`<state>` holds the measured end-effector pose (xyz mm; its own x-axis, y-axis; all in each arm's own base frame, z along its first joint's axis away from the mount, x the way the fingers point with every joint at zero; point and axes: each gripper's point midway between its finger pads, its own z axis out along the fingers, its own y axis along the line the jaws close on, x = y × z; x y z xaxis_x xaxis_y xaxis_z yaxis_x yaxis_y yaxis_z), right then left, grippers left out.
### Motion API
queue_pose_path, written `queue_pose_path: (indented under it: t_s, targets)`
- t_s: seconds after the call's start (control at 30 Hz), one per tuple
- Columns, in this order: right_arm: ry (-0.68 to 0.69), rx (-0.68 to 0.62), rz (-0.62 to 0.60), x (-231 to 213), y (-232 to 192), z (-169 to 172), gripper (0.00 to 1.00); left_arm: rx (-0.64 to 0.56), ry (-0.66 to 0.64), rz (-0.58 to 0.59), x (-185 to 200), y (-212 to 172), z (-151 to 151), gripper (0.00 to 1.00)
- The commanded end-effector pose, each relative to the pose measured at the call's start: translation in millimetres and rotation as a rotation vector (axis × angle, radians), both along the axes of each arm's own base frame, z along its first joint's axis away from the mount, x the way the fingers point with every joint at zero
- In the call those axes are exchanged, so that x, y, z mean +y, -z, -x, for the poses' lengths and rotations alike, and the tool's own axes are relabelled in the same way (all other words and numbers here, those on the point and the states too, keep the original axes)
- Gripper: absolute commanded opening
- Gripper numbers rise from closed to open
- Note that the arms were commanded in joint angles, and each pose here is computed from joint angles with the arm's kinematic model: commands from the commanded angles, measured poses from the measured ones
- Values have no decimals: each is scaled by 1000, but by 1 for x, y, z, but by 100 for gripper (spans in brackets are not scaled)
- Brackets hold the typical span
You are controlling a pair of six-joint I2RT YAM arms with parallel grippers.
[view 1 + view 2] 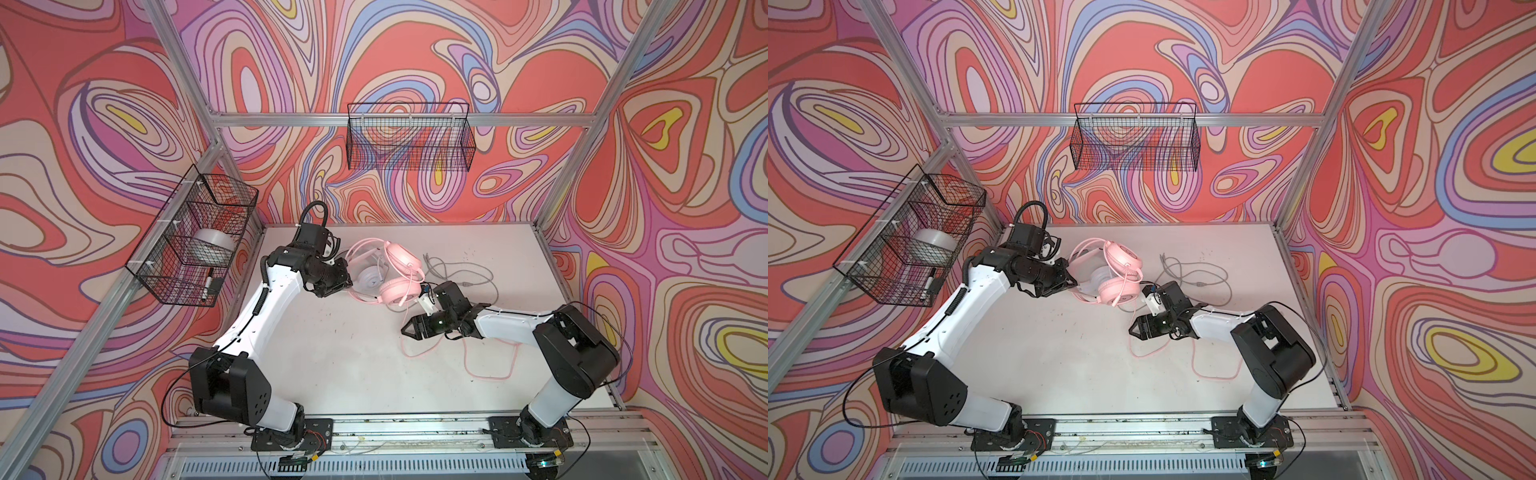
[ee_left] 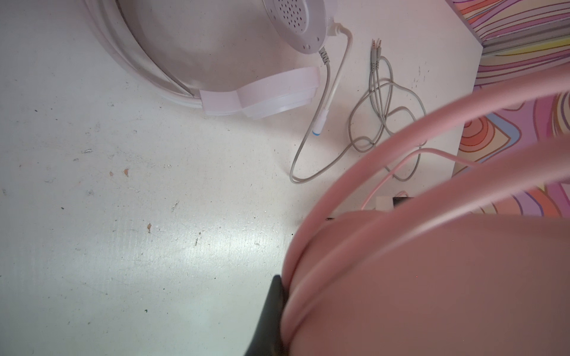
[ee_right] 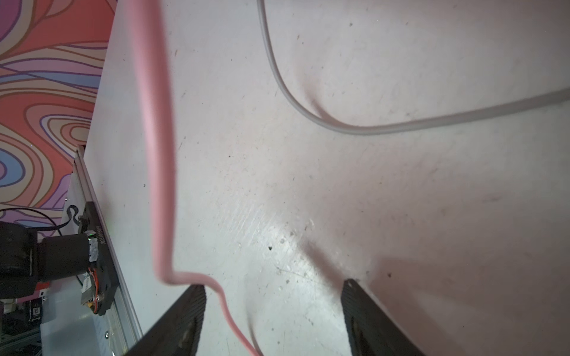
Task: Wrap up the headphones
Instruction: 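Grasp the pink cable with the right gripper near the table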
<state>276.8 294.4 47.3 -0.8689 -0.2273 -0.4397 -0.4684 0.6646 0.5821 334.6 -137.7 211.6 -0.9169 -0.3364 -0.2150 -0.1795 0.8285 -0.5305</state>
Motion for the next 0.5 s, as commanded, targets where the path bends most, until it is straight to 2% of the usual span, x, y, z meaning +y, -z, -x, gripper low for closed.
queue_pose_path:
  t_s: [0.0,0.37,0.47]
  targets:
    - [-43,-20,-39,16,-3,-4,69,-82,-13,68,-6,-32,-13,0]
    - [-91,22,-41,29,16,5,62,-82,-79,85,-1,-31,-21,0]
    - [-104,33,-36,31,19,9,56,-81,-104,91,2,-32,-25,0]
